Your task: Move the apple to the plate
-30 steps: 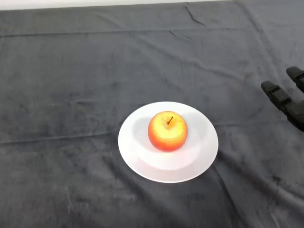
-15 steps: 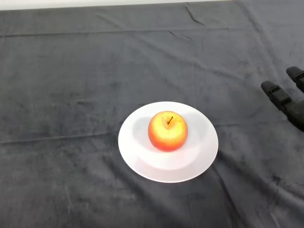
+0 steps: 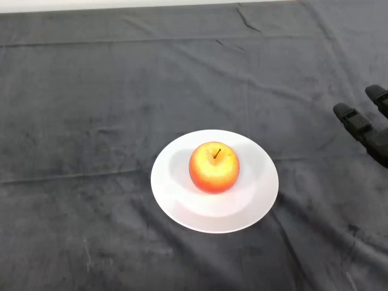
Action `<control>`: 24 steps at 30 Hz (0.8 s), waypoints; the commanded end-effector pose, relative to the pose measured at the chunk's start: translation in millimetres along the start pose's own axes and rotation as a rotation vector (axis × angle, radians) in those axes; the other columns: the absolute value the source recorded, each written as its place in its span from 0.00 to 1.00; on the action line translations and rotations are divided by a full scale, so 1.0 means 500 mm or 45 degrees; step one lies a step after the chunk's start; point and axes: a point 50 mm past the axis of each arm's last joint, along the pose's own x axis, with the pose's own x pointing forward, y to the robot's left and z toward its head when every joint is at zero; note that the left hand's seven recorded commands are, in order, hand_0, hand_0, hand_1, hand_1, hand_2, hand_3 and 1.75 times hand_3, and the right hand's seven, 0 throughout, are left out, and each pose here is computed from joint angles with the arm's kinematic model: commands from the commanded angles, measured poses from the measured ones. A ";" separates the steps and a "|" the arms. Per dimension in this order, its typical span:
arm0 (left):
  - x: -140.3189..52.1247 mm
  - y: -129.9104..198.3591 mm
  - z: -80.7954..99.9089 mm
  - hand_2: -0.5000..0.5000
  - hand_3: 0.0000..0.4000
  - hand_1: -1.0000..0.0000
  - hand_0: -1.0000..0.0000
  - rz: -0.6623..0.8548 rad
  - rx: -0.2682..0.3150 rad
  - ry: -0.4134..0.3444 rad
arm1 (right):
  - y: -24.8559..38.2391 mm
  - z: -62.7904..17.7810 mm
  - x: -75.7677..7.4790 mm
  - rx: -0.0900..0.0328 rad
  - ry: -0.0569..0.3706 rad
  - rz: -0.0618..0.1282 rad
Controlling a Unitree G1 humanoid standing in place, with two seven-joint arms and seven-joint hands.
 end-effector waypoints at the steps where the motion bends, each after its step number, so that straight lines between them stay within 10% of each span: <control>1: 0.026 0.003 0.023 0.50 0.00 1.00 1.00 0.024 -0.030 -0.048 | 0.027 0.034 0.001 -0.032 -0.061 0.052; 24: 0.027 0.010 0.015 0.50 0.00 1.00 1.00 0.007 -0.031 -0.039 | 0.027 0.034 0.001 -0.032 -0.061 0.052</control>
